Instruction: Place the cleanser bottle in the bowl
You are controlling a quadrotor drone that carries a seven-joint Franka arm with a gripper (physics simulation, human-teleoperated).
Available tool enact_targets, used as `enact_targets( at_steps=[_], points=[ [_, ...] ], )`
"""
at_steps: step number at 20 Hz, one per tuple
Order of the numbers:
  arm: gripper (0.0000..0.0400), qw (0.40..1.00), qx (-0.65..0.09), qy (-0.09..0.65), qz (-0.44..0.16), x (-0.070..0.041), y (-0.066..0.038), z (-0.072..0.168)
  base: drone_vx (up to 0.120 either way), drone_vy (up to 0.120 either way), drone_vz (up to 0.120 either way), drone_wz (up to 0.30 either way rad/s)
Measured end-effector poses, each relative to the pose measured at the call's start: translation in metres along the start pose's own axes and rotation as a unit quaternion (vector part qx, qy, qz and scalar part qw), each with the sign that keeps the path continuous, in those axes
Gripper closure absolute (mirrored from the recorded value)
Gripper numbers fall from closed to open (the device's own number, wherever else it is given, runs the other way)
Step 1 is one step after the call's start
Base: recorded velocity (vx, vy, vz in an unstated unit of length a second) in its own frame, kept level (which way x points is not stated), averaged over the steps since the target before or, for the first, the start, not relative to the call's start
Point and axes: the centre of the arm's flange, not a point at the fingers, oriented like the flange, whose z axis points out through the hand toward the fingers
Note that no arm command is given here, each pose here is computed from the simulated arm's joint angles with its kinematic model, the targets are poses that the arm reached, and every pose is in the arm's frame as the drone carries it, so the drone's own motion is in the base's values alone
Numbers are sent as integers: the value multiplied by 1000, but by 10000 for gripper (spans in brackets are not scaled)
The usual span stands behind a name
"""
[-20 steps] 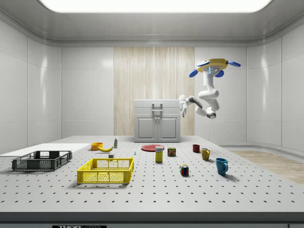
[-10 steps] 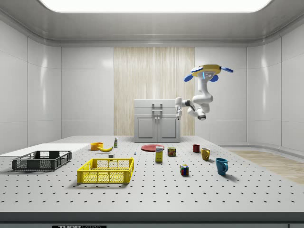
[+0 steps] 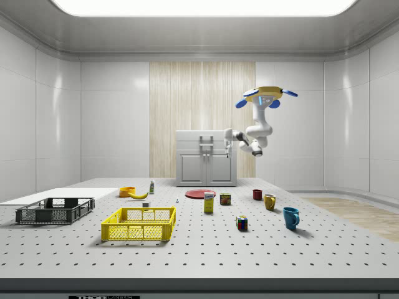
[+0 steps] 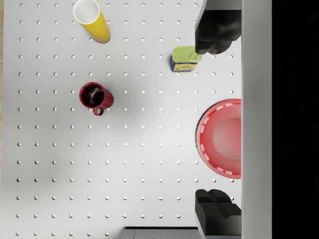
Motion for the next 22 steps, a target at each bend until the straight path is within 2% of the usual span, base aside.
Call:
enact_targets(
  at_steps=[22],
  points=[
    [0, 1000, -3, 3, 0, -1, -1, 0, 120, 0, 0, 0]
  ],
)
